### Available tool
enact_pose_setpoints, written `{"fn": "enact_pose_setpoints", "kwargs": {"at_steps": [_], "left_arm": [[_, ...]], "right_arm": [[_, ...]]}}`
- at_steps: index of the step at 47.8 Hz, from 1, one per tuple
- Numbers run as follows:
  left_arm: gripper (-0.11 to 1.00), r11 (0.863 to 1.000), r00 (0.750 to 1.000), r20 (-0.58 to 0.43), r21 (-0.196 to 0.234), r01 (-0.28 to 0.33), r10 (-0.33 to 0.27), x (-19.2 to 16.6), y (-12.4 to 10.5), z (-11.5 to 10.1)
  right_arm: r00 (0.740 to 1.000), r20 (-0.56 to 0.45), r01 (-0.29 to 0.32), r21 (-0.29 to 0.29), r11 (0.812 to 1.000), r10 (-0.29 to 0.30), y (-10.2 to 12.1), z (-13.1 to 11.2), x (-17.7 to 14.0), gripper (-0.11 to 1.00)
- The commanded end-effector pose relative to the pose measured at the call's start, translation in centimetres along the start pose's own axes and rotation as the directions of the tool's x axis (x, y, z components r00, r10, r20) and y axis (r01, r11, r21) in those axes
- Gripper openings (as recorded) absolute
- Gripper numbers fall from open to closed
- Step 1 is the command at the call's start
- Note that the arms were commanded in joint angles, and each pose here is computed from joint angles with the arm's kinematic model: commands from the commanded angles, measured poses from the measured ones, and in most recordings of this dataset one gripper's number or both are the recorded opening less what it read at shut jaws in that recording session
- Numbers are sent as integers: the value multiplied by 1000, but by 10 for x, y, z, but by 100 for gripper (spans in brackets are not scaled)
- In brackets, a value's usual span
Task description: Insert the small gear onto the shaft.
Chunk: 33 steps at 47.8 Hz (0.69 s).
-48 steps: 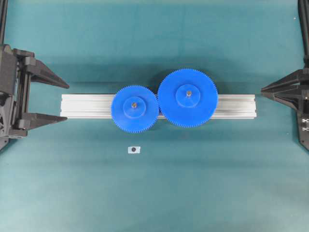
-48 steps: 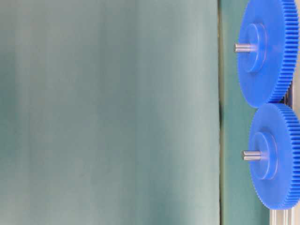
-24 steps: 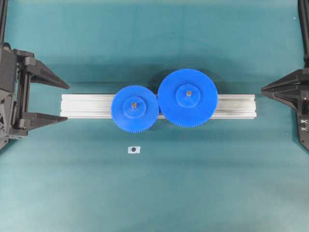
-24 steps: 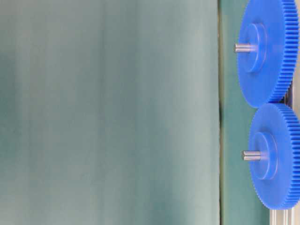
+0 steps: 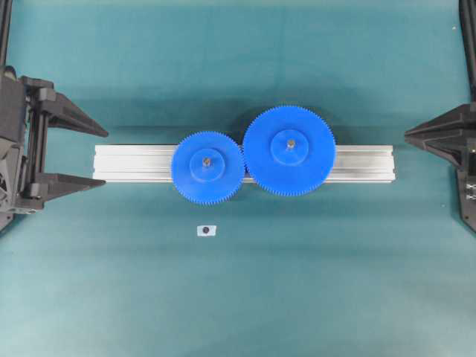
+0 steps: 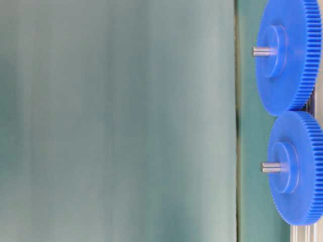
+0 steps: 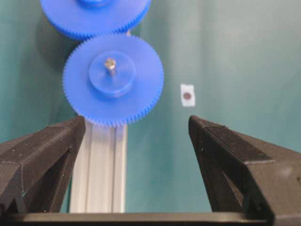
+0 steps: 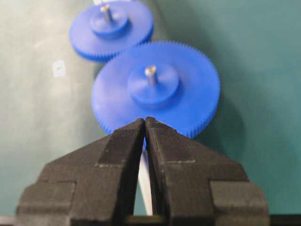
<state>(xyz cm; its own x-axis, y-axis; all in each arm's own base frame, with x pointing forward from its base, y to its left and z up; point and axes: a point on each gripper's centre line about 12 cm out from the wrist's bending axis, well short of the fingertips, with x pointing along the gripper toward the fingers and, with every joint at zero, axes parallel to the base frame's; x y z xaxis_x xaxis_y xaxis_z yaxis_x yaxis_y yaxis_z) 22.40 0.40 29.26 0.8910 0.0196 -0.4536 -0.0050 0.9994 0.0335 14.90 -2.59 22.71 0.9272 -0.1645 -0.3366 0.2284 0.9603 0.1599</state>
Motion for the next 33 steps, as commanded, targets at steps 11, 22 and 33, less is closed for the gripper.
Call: {"fn": "enact_pose_setpoints", "kwargs": {"at_steps": [11,22,33], "left_arm": [[89,1000,1000,25,4,2,-2,0,0,5],[89,1000,999,34,3,2,-2,0,0,8],[89,1000,999,34,4,1,-2,0,0,7]], "right_arm": [[999,39,2,-16,1000,-1,1,10,-2,18],[1000,25,7,-17,1000,-6,0,9,-2,18],[999,47,1,-9,1000,-1,0,10,-2,18]]}}
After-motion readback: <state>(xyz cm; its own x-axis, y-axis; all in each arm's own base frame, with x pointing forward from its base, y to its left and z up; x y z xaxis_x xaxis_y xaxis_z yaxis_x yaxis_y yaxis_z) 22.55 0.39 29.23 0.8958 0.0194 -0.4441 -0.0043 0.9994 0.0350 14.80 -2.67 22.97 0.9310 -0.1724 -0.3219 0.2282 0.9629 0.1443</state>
